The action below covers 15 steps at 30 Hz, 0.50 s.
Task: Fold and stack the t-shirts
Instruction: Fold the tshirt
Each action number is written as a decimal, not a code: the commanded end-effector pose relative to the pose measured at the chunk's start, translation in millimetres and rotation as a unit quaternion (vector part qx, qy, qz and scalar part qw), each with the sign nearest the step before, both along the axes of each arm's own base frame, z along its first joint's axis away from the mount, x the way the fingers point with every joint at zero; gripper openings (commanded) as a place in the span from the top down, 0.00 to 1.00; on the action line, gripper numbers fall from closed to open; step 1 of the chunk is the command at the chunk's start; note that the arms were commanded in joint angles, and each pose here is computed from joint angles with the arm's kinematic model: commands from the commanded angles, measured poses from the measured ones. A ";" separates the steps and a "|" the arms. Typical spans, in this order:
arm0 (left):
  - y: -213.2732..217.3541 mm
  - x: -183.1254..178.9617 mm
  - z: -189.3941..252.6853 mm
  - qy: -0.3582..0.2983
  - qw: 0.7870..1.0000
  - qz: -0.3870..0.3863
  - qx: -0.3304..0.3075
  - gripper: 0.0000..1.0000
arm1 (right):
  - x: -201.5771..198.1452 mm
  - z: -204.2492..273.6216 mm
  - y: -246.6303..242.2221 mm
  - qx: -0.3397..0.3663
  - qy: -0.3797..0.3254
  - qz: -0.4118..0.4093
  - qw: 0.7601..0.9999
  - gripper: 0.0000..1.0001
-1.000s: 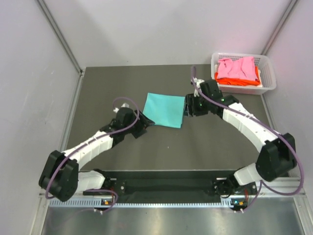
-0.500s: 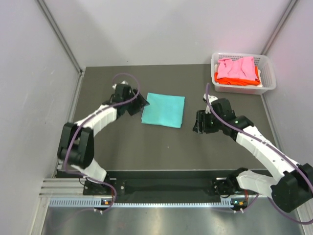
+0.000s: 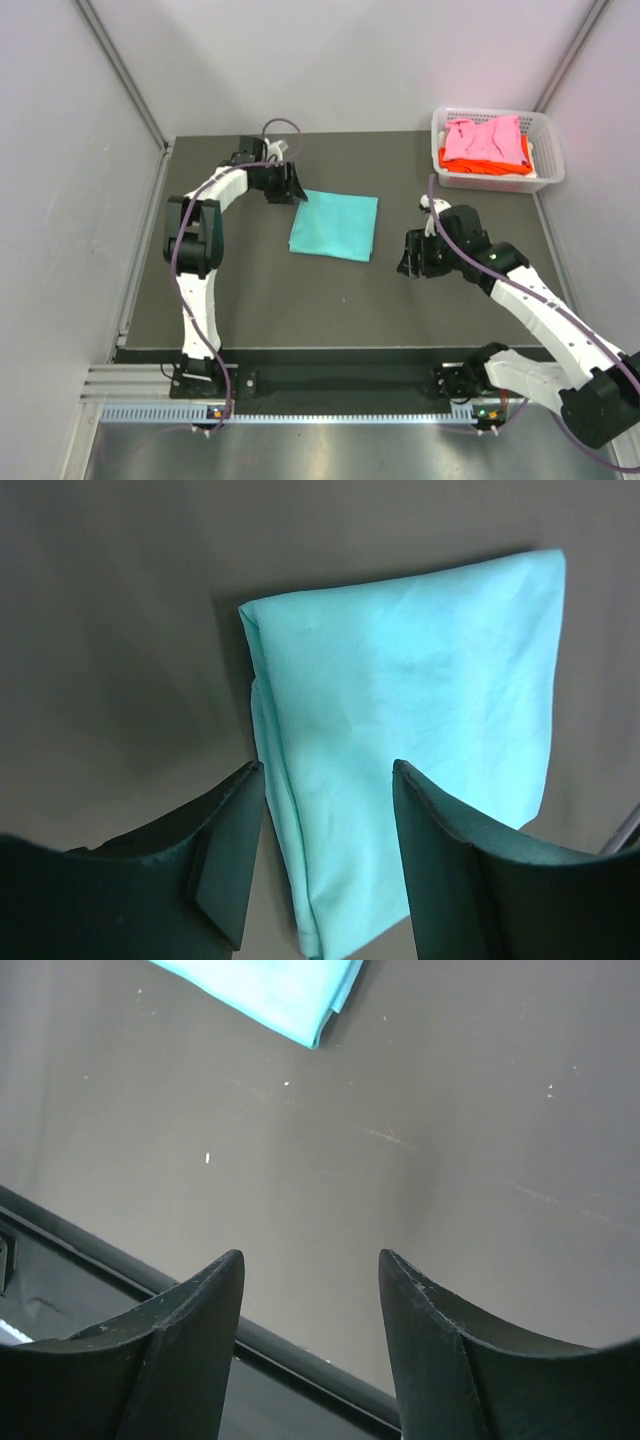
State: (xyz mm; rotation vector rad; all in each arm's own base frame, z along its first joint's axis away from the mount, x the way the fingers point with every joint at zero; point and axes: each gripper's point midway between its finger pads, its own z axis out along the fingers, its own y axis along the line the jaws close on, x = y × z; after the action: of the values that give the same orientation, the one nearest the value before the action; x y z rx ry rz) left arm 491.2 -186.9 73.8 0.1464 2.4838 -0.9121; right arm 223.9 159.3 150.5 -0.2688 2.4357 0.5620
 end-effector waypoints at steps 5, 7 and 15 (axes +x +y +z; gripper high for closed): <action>-5.3 2.7 -26.5 0.029 0.999 -0.011 -0.028 0.44 | -8.6 -1.9 -5.6 -0.003 -0.004 0.008 1.000 0.43; -3.0 1.6 -35.2 0.036 0.999 -0.004 -0.024 0.44 | -6.6 -2.2 -5.0 -0.003 -0.006 0.010 1.000 0.43; -16.6 -13.9 -47.3 0.071 0.995 -0.023 -0.073 0.49 | 0.0 -5.9 -0.4 0.002 -0.001 0.013 1.000 0.43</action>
State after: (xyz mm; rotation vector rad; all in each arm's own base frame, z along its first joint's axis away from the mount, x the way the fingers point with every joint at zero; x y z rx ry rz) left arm 485.7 -198.3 43.7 0.1025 2.5227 -1.0691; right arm 215.8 155.5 139.2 -0.2855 2.4675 0.5608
